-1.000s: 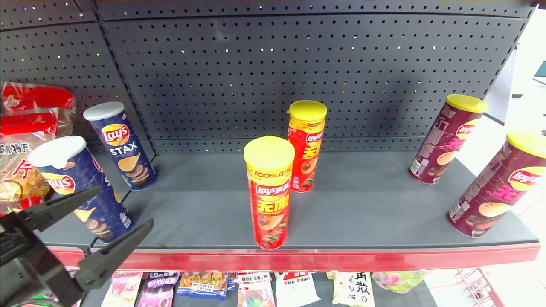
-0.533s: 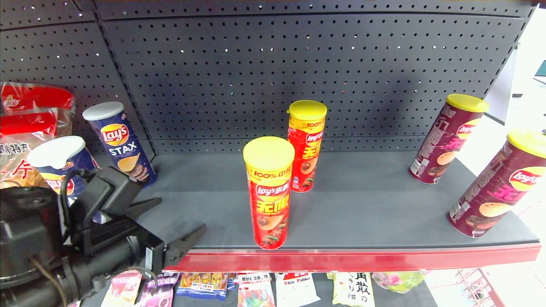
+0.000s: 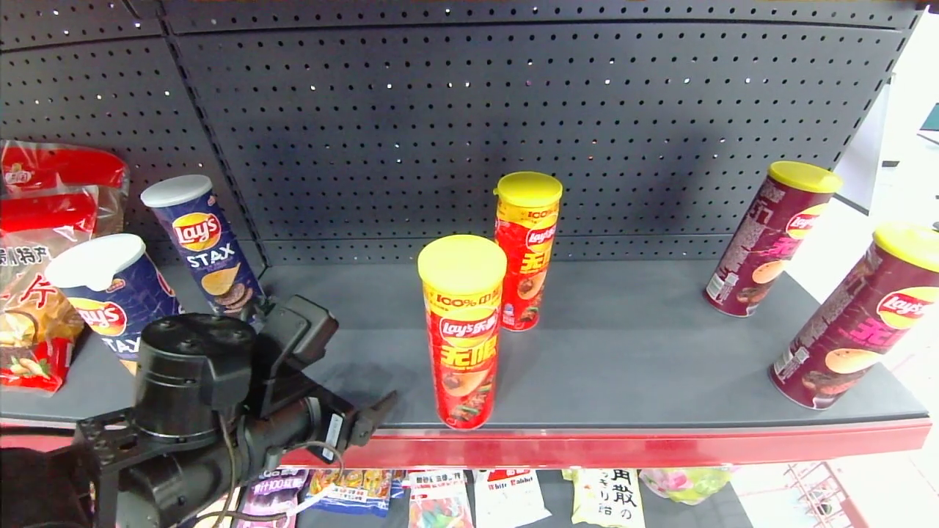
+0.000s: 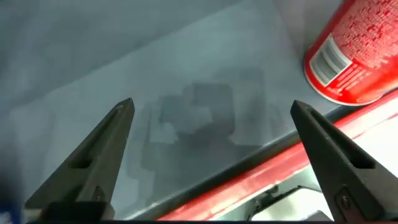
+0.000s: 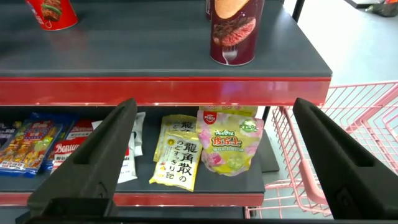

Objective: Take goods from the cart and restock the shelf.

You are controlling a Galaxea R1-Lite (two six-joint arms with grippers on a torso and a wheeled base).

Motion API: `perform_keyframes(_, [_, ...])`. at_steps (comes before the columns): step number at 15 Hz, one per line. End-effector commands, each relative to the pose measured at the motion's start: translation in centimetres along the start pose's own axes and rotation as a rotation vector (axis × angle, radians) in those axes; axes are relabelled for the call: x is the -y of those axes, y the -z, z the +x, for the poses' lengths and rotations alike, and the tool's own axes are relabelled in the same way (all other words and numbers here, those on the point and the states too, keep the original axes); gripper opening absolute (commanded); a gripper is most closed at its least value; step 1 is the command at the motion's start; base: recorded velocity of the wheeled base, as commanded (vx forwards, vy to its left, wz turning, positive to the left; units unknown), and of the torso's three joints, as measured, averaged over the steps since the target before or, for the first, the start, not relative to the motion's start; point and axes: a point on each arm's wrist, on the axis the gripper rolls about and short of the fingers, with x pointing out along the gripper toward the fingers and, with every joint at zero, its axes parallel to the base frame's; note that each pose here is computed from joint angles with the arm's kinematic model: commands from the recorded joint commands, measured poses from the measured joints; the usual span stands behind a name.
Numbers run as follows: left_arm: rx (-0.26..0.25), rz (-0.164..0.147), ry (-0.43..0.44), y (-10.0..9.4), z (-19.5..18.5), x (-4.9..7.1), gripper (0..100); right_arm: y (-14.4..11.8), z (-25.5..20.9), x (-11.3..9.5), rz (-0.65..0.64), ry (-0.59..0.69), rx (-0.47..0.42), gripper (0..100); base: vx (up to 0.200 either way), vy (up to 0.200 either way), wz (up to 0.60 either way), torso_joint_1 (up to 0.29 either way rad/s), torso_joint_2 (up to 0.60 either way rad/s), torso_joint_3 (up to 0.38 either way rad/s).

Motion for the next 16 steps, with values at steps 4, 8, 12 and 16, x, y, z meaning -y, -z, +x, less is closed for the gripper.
perform_keyframes(4, [-0.037,0.018,0.018,0.0,2.5,0.9,100,0.0,0.0,0.0,0.000,0.000,0.001,100,0.000,0.000,0.00,0.000,0.00,0.000])
perform_keyframes(8, [-0.034,0.040,0.020,-0.6,3.7,2.4,100,0.0,0.0,0.0,0.000,0.001,0.001,100,0.000,0.000,0.00,0.000,0.00,0.000])
perform_keyframes(12, [-0.036,0.042,0.018,-0.8,4.5,2.5,100,0.0,0.0,0.0,0.000,0.001,0.001,100,0.000,0.000,0.00,0.000,0.00,0.000])
perform_keyframes(16, [-0.050,0.045,0.019,-0.5,4.9,2.6,100,0.0,0.0,0.0,0.000,0.000,0.001,100,0.000,0.000,0.00,0.000,0.00,0.000])
